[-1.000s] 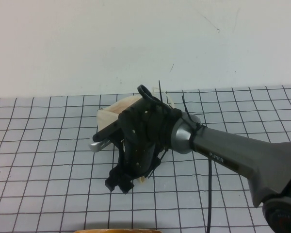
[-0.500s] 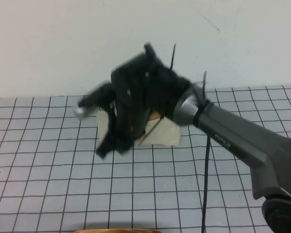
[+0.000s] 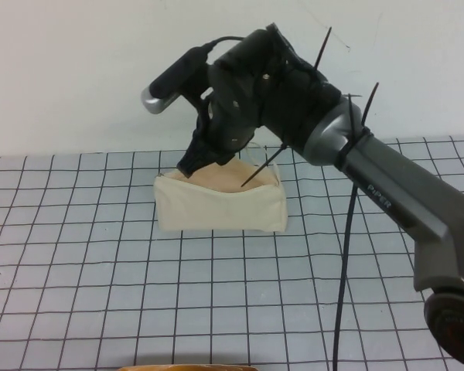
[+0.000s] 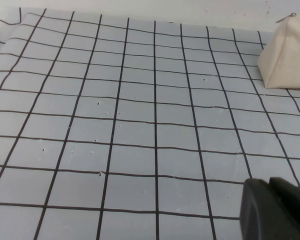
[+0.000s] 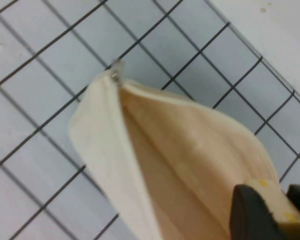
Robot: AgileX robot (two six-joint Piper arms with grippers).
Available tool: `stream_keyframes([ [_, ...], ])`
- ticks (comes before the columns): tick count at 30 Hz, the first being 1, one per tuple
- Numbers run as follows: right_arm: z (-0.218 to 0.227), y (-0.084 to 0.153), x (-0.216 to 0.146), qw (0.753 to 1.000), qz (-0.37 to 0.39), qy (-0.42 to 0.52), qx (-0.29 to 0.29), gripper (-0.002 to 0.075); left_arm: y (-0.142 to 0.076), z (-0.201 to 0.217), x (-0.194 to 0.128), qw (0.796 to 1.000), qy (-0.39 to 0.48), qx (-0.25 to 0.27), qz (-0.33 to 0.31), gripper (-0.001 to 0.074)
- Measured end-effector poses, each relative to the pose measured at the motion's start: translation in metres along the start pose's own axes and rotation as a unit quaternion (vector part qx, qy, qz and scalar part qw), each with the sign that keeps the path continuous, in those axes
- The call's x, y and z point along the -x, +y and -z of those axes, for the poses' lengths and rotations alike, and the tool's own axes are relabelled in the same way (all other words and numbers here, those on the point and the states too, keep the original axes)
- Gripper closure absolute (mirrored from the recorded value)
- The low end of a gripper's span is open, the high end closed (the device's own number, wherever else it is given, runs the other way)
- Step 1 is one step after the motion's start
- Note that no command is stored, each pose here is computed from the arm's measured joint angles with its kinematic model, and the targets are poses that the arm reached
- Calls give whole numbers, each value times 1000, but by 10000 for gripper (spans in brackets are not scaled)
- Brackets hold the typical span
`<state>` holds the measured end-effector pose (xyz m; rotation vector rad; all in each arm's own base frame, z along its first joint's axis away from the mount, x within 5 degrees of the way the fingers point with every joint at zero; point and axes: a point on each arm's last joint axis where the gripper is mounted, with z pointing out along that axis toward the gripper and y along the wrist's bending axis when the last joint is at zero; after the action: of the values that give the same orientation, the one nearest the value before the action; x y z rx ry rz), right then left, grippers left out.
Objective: Put eraser into pencil case
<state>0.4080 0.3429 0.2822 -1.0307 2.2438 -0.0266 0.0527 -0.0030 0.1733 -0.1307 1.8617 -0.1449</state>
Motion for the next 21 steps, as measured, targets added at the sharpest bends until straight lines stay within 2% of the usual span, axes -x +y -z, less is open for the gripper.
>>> stream_keyframes([
  [3, -13, -7, -3, 1000, -21, -6, 10, 529, 0, 0, 0, 1000, 0, 0, 0, 736],
  [4, -17, -10, -4, 999, -29, -7, 14, 482, 0, 0, 0, 1000, 0, 0, 0, 736],
  [5, -23, -13, -7, 999, -39, -4, 21, 385, 0, 0, 0, 1000, 0, 0, 0, 736],
  [6, -25, -13, -8, 999, -41, -3, 23, 347, 0, 0, 0, 1000, 0, 0, 0, 736],
  [8, -26, -14, -8, 999, -43, -1, 24, 306, 0, 0, 0, 1000, 0, 0, 0, 736],
  [10, -24, -14, -9, 999, -44, 4, 25, 297, 0, 0, 0, 1000, 0, 0, 0, 736],
  [13, -8, -17, -8, 999, -45, 12, 27, 369, 0, 0, 0, 1000, 0, 0, 0, 736],
  [17, 40, -25, -1, 999, -22, 5, 36, 627, 0, 0, 0, 1000, 0, 0, 0, 736],
  [18, 56, -28, 1, 999, -13, 0, 42, 663, 0, 0, 0, 1000, 0, 0, 0, 736],
  [21, 99, -33, 9, 998, 11, -41, 56, 708, 0, 0, 0, 1000, 0, 0, 0, 736],
])
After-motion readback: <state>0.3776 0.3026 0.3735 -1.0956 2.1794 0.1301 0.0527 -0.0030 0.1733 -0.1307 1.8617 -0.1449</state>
